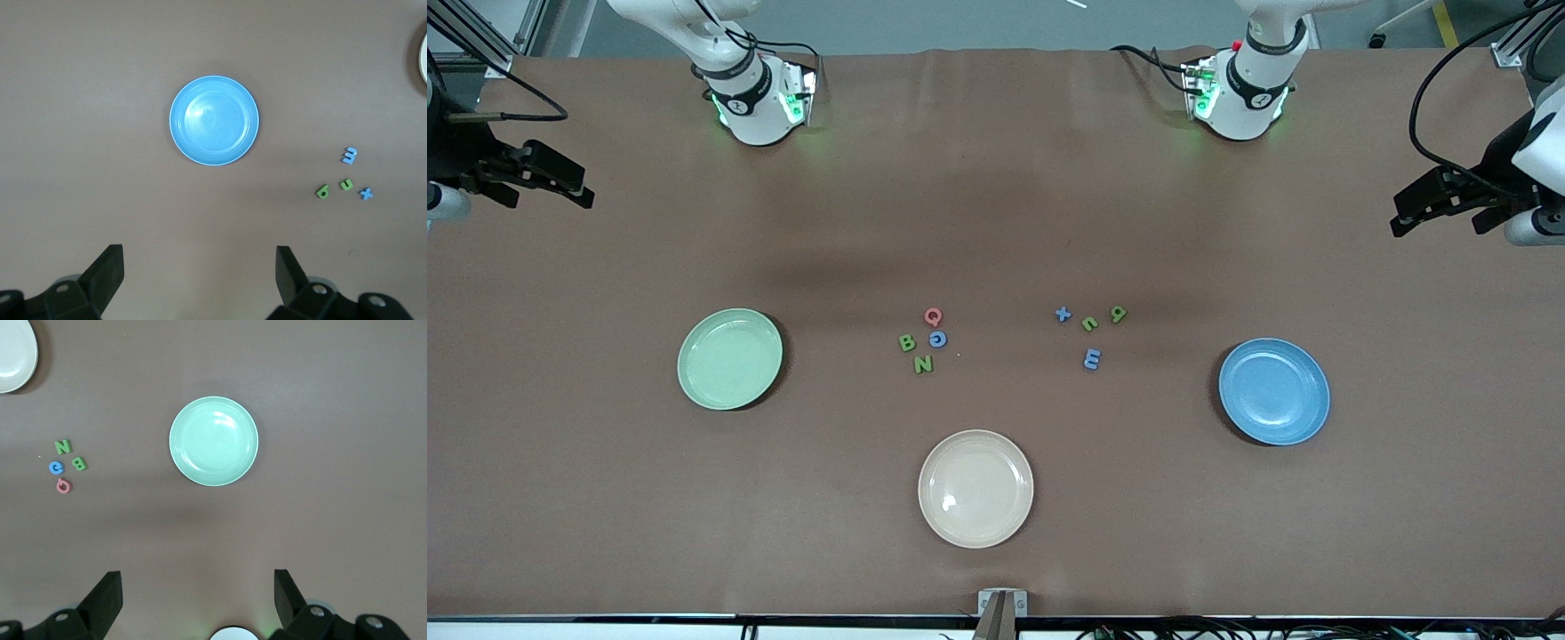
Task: Sort upper and lower case letters into plates
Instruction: 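Move the left gripper toward the letters while the right gripper starts reaching, then grasp the green b with the left gripper while the right gripper reaches B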
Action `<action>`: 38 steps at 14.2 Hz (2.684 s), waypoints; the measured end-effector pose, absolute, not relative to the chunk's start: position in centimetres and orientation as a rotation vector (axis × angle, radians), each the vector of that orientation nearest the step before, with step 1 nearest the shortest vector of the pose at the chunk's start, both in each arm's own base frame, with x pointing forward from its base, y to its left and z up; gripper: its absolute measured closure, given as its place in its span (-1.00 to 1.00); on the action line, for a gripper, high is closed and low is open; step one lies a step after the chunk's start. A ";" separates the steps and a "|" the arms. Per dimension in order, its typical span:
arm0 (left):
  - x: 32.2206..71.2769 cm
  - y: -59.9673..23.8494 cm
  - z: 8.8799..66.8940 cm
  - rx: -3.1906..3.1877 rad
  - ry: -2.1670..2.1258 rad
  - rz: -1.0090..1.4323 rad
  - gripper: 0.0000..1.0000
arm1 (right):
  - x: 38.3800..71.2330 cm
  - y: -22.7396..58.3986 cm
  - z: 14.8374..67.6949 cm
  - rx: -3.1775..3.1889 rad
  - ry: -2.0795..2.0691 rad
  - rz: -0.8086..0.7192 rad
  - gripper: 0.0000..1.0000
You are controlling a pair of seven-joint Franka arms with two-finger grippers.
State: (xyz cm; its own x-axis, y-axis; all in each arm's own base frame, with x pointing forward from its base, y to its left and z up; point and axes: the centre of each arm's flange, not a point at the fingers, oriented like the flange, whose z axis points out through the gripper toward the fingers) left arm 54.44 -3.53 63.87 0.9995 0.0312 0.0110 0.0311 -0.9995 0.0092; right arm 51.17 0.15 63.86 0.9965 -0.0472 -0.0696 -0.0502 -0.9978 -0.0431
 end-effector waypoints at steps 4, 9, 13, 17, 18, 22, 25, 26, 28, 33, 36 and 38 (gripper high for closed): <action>54.4 -3.4 63.8 3.135 0.050 0.011 -1.00 | 51.1 -1.1 63.7 -3.094 0.115 0.111 -1.00; 55.1 -4.5 61.6 3.153 0.006 -0.066 -1.00 | 51.2 -0.6 63.9 -3.098 0.101 0.096 -1.00; 57.6 -10.4 53.1 3.139 -0.049 -0.094 -1.00 | 51.3 0.1 64.2 -3.144 0.070 0.063 -1.00; 56.9 -18.5 43.7 3.144 0.052 -0.188 -1.00 | 51.4 0.1 64.4 -3.145 0.071 0.054 -1.00; 56.7 -20.0 41.6 3.147 0.083 -0.213 -1.00 | 51.5 0.1 64.2 -3.146 0.074 0.061 -1.00; 54.9 -23.8 34.1 3.125 0.260 -0.168 -1.00 | 53.4 -1.0 61.8 -3.149 0.102 0.082 -1.00; 52.8 -26.1 29.2 3.092 0.409 -0.141 -1.00 | 55.8 -1.7 58.1 -3.147 0.120 0.137 -1.00; 52.2 -27.1 27.7 3.081 0.458 -0.139 -1.00 | 56.7 -1.6 56.1 -3.145 0.117 0.192 -1.00; 51.4 -29.1 25.3 3.056 0.532 -0.135 -0.96 | 58.3 -0.9 52.4 -3.138 0.100 0.278 -1.00; 50.9 -29.8 21.4 3.022 0.700 -0.170 -0.57 | 60.1 6.4 47.5 -3.059 0.192 0.299 -1.00; 50.4 -30.2 20.2 3.023 0.738 -0.198 -0.47 | 60.4 12.1 41.7 -3.058 0.194 0.242 -1.00; 50.0 -30.5 19.4 3.030 0.741 -0.215 -0.45 | 59.5 17.3 37.5 -3.066 0.139 0.175 -1.00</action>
